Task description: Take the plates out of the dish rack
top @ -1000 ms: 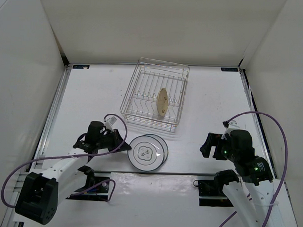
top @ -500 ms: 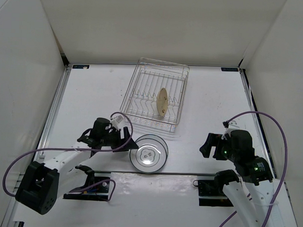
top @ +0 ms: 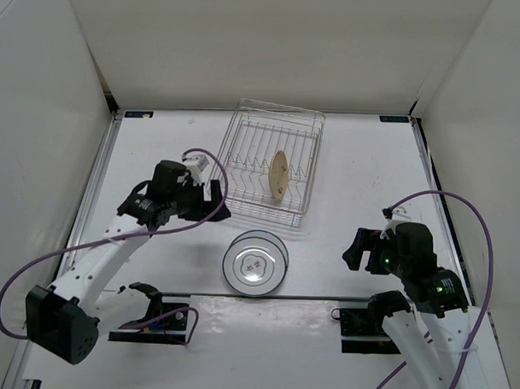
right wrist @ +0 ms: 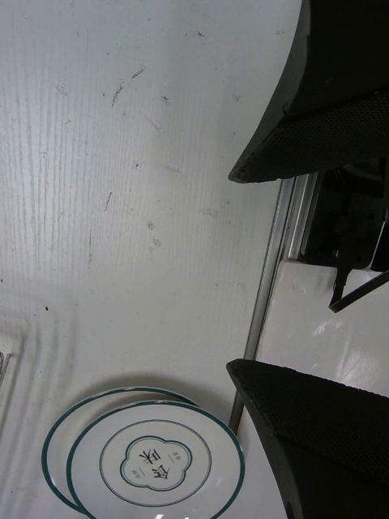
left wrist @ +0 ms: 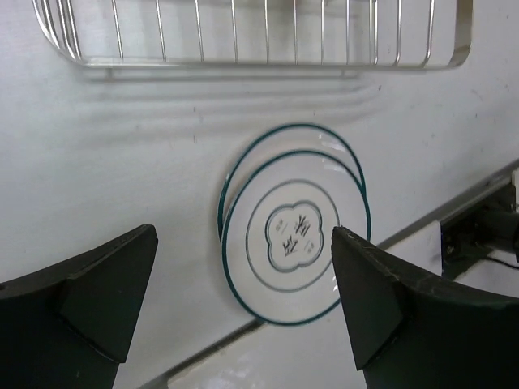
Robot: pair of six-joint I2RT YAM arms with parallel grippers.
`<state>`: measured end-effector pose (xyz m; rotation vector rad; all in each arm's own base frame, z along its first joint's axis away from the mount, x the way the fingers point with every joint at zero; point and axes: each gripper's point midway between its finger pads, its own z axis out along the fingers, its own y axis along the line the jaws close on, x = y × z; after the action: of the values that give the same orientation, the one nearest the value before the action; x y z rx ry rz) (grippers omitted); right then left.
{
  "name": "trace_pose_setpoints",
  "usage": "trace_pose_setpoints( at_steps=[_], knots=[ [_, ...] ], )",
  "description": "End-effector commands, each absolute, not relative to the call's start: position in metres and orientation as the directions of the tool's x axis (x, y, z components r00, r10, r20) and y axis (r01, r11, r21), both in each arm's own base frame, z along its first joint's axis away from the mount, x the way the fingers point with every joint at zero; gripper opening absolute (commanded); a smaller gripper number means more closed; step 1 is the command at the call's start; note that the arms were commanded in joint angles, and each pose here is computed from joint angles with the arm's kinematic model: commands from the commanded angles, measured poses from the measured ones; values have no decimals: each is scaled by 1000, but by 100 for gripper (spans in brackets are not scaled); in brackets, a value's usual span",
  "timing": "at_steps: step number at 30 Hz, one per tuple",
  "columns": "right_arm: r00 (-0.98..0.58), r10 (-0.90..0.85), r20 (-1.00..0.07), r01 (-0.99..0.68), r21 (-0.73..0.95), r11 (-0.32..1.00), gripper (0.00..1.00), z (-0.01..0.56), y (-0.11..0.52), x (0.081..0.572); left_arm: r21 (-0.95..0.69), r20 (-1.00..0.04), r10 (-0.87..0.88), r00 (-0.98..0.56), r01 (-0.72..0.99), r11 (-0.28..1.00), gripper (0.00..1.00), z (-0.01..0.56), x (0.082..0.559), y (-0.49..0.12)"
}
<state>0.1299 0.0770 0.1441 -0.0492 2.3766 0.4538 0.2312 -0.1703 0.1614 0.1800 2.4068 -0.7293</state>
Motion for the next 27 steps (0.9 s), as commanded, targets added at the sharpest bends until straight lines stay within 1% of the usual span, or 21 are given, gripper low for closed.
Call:
trace_pose_setpoints(
  at_steps=[1,3,5,6,7,8,12,14,15,16,17,18,20,21,23,25,27],
  knots=[
    [-729,84,-679,-181,309,934,90,147,80,136,-398,-656,-22,-754,321,860,100,182,264,-178],
    [-728,85,-681,-182,311,933,90,147,80,136,-389,-697,-6,-717,370,844,100,200,282,-198],
    [-726,87,-682,-181,311,933,90,147,79,135,-361,-684,49,-728,396,844,100,185,296,-217],
    [-722,88,-686,-181,310,933,90,148,79,136,-347,-727,45,-685,424,836,100,208,311,-227],
    [-723,89,-685,-180,310,933,90,148,79,135,-321,-735,61,-676,426,846,100,208,318,-229],
    [-720,89,-688,-181,310,933,90,148,79,135,-306,-726,96,-681,446,841,100,199,325,-246],
    [-716,92,-692,-180,311,933,90,150,79,135,-230,-793,142,-592,507,831,100,211,347,-277],
    [-715,93,-692,-179,310,934,90,149,78,135,-203,-790,168,-590,509,836,100,202,358,-288],
    [-715,96,-692,-178,313,933,90,150,79,135,-189,-812,164,-560,518,834,100,218,369,-299],
    [-715,93,-693,-179,311,933,90,150,78,135,-168,-803,191,-564,523,836,100,214,370,-301],
    [-718,91,-690,-180,310,933,90,149,79,135,-149,-774,227,-591,517,843,100,193,375,-304],
    [-717,91,-691,-181,310,933,90,149,79,135,-126,-800,226,-556,524,842,100,211,382,-313],
    [-716,91,-692,-181,311,933,90,150,79,135,-69,-800,270,-536,529,846,100,206,388,-317],
    [-716,91,-692,-181,311,933,90,149,79,135,-47,-785,300,-543,535,844,100,194,391,-325],
    [-714,90,-694,-182,309,934,90,150,78,135,9,-786,331,-522,526,851,100,195,400,-330],
    [-711,93,-697,-183,311,932,90,151,79,135,53,-781,357,-513,514,856,93,191,405,-333],
    [-711,93,-697,-183,311,933,90,150,79,135,109,-764,384,-518,483,869,88,179,410,-328]
  ],
)
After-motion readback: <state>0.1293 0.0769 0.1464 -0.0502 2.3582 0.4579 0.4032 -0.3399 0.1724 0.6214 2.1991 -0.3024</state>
